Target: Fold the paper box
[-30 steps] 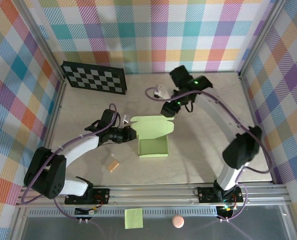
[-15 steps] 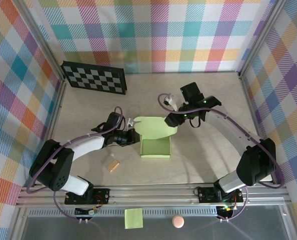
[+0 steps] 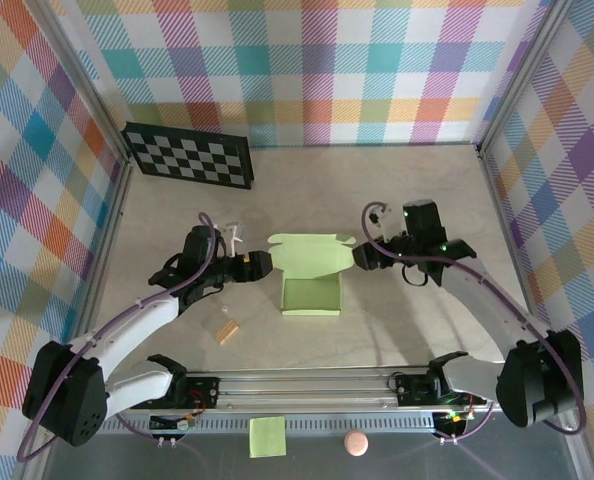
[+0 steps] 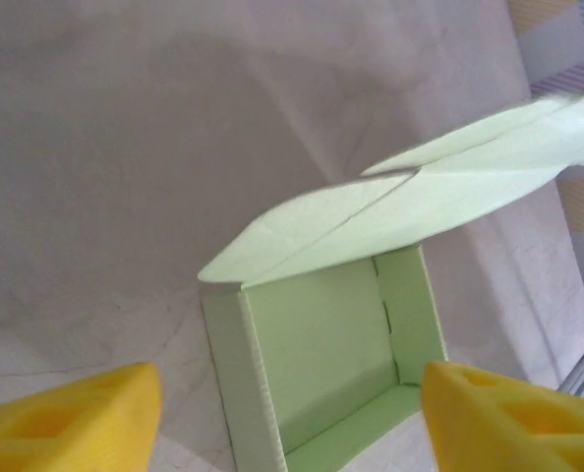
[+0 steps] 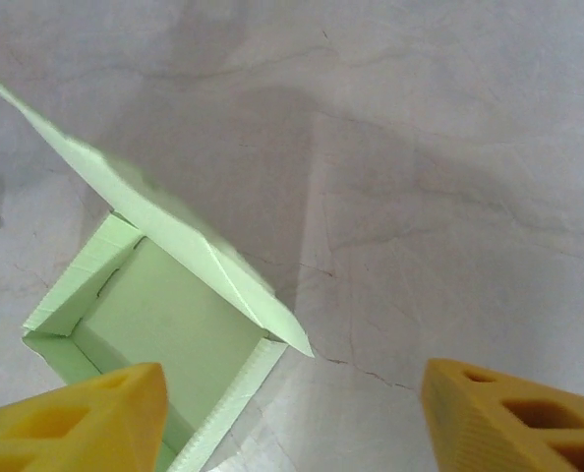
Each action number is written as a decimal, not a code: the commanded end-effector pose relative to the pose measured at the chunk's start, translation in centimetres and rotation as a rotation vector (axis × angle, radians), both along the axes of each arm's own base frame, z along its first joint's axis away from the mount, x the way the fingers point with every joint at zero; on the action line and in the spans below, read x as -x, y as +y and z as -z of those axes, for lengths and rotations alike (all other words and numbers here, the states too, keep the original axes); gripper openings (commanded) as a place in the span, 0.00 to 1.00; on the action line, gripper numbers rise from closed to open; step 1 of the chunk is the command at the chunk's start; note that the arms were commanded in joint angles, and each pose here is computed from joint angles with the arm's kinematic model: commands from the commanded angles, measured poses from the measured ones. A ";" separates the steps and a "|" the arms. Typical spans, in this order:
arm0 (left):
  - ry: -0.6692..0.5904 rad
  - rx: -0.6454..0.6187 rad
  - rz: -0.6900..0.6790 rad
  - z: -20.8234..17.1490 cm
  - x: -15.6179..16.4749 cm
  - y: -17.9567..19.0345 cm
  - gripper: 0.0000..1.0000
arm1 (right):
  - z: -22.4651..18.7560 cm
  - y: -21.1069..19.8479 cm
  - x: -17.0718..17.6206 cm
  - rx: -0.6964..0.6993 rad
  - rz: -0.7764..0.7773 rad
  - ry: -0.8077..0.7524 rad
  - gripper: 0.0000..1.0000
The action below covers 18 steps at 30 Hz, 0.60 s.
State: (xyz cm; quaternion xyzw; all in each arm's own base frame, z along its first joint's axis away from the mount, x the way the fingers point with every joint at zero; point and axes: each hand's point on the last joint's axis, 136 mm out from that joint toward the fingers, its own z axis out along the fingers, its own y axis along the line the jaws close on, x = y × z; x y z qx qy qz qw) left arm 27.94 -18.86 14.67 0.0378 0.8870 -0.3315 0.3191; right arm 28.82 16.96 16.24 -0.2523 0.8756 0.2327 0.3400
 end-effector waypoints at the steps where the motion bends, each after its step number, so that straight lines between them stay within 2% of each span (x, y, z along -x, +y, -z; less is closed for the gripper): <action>1: -0.074 -0.086 0.018 -0.5 -0.9 1.1 0.87 | -1.1 0.2 -0.6 -0.108 0.045 -0.069 0.73; 3: -0.117 -0.091 0.037 -0.9 -1.4 0.9 0.85 | -0.6 0.5 -0.3 -0.141 0.034 -0.078 0.71; 5: -0.155 -0.109 0.041 -1.1 -2.0 0.9 0.76 | -0.2 1.0 -0.2 -0.179 0.020 -0.076 0.69; 7: -0.189 -0.124 0.070 -1.2 -2.2 0.7 0.72 | 0.4 1.4 -0.2 -0.206 0.015 -0.063 0.67; 14: -0.409 -0.109 0.174 -1.6 -2.4 -0.6 0.72 | 2.4 2.3 -0.5 -0.254 -0.024 -0.058 0.65; 18: -0.432 -0.125 0.222 -0.8 -2.5 -1.1 0.74 | 3.2 2.1 -1.2 -0.233 -0.013 -0.080 0.65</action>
